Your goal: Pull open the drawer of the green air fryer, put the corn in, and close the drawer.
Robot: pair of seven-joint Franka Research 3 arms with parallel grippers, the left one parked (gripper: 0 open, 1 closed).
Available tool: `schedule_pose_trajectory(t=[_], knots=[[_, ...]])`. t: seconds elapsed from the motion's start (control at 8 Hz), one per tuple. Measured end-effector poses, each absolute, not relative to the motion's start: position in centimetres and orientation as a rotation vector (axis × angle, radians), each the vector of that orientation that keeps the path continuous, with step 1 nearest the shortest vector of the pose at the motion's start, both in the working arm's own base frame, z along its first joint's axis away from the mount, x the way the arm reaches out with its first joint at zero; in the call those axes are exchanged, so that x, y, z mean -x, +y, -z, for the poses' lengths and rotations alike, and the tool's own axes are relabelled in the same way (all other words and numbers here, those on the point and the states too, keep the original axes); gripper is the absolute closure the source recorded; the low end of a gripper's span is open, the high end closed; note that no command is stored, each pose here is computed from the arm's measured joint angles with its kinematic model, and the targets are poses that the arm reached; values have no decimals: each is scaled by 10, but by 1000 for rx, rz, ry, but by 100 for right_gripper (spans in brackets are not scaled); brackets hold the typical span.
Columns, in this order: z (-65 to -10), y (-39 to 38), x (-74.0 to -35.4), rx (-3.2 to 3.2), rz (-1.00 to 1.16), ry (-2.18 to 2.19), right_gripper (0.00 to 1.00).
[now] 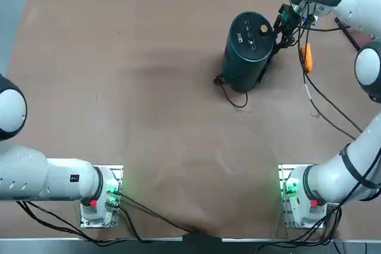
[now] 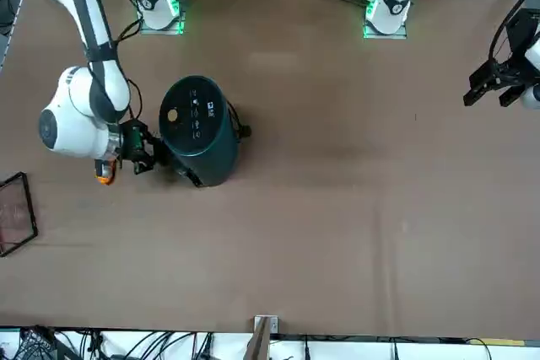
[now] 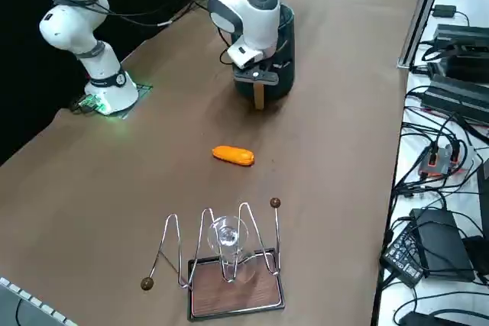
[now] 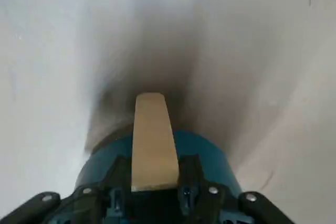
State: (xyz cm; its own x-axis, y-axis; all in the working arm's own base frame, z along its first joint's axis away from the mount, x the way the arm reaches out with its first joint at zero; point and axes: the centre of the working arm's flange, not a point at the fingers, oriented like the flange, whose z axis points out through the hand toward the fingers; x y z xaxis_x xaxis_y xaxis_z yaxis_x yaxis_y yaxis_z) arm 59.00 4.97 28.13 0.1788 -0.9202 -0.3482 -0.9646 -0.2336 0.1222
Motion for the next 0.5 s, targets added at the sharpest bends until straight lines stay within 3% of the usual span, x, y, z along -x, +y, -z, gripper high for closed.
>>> schedule_pose_trajectory(t=[0.5], knots=[[-284, 9, -596, 2325, -450, 1906, 52]])
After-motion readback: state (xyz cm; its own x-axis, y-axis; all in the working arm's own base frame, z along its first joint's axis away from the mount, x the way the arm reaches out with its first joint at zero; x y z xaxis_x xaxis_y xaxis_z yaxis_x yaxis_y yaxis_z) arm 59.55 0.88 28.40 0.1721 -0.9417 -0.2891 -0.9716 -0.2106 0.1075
